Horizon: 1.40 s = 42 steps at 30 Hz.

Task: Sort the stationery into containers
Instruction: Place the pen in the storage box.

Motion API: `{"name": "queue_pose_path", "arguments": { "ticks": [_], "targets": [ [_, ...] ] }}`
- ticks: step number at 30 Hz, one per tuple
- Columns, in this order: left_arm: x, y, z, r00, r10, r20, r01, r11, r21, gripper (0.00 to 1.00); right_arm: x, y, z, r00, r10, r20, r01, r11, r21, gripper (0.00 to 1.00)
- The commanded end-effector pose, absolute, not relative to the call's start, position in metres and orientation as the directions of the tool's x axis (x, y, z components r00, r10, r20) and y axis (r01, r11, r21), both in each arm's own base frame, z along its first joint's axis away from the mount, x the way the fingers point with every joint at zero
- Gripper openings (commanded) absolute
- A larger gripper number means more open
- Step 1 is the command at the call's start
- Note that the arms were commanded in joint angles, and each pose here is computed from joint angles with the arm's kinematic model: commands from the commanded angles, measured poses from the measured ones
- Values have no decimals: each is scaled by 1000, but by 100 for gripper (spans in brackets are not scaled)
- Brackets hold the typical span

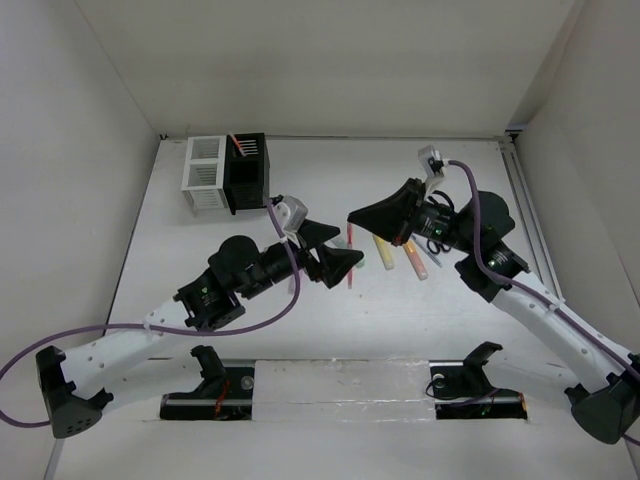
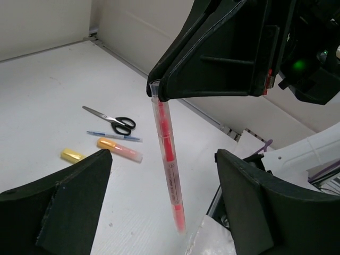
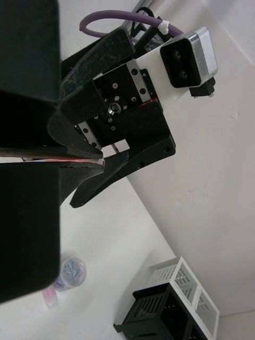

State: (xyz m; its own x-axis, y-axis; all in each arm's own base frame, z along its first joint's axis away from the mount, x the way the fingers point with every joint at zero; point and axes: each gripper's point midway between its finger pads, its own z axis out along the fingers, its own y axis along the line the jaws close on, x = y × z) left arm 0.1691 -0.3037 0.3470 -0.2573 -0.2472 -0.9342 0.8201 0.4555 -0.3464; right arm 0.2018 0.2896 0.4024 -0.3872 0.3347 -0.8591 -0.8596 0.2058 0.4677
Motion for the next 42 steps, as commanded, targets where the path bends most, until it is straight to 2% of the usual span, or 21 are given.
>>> {"name": "queue_pose_path", "arguments": {
  "ticks": [1,6,7,10,11,15,16,17,20,24,26,28,30,32,34,35,39,42],
  "targets": [
    [170,-311,353,-231,-258,-938,842,431,-325,73,192,288,422,-353,368,-860,-894,140,426,0],
    [170,-315,351,-234,-253,-939,846,423,-324,58,191,288,424,-345,373,-861,-897,138,419,0],
    [170,-315,351,-234,-253,-939,846,423,-324,41,191,288,424,-345,373,-861,-897,138,419,0],
    [174,-315,351,-235,-252,-939,835,442,-327,15,190,288,424,-347,368,-863,-899,131,417,0],
    [175,-313,353,-234,-253,-939,830,450,-328,1,190,288,424,-347,368,-863,-899,131,417,0],
    [183,-314,353,-245,-252,-936,808,480,-341,0,190,289,421,-346,369,-863,-900,131,416,0],
    [183,-314,353,-245,-252,-936,808,480,-341,0,190,288,424,-337,375,-864,-904,128,408,5],
    [182,-314,358,-240,-261,-935,810,477,-341,0,190,288,424,-337,375,-864,-904,128,408,21],
    [184,-316,355,-237,-249,-939,811,482,-332,0,190,289,421,-337,375,-864,-904,128,408,51],
    [184,-316,355,-237,-249,-939,811,482,-332,0,186,285,427,-331,390,-859,-905,126,406,70],
    [188,-314,350,-237,-249,-939,796,505,-334,0,187,285,423,-337,386,-859,-902,129,412,76],
    [193,-311,350,-230,-258,-938,777,531,-337,0,190,281,427,-325,400,-857,-901,144,409,98],
    [203,-305,346,-222,-268,-938,739,581,-341,0,195,277,425,-308,411,-858,-898,171,404,100],
    [210,-300,346,-223,-292,-930,702,614,-361,0,212,262,420,-288,432,-855,-868,260,424,100],
    [250,-275,337,-223,-347,-911,511,754,-413,0,244,231,400,-268,448,-853,-794,398,458,100],
    [250,-275,337,-223,-348,-911,510,754,-413,0,244,231,396,-274,445,-852,-790,401,464,100],
    [324,-229,323,-227,-389,-893,252,862,-440,0,254,200,391,-228,464,-856,-753,473,457,100],
    [361,-202,340,-166,-416,-894,137,888,-439,0,255,192,387,-225,460,-859,-744,488,457,100]
  ]
}}
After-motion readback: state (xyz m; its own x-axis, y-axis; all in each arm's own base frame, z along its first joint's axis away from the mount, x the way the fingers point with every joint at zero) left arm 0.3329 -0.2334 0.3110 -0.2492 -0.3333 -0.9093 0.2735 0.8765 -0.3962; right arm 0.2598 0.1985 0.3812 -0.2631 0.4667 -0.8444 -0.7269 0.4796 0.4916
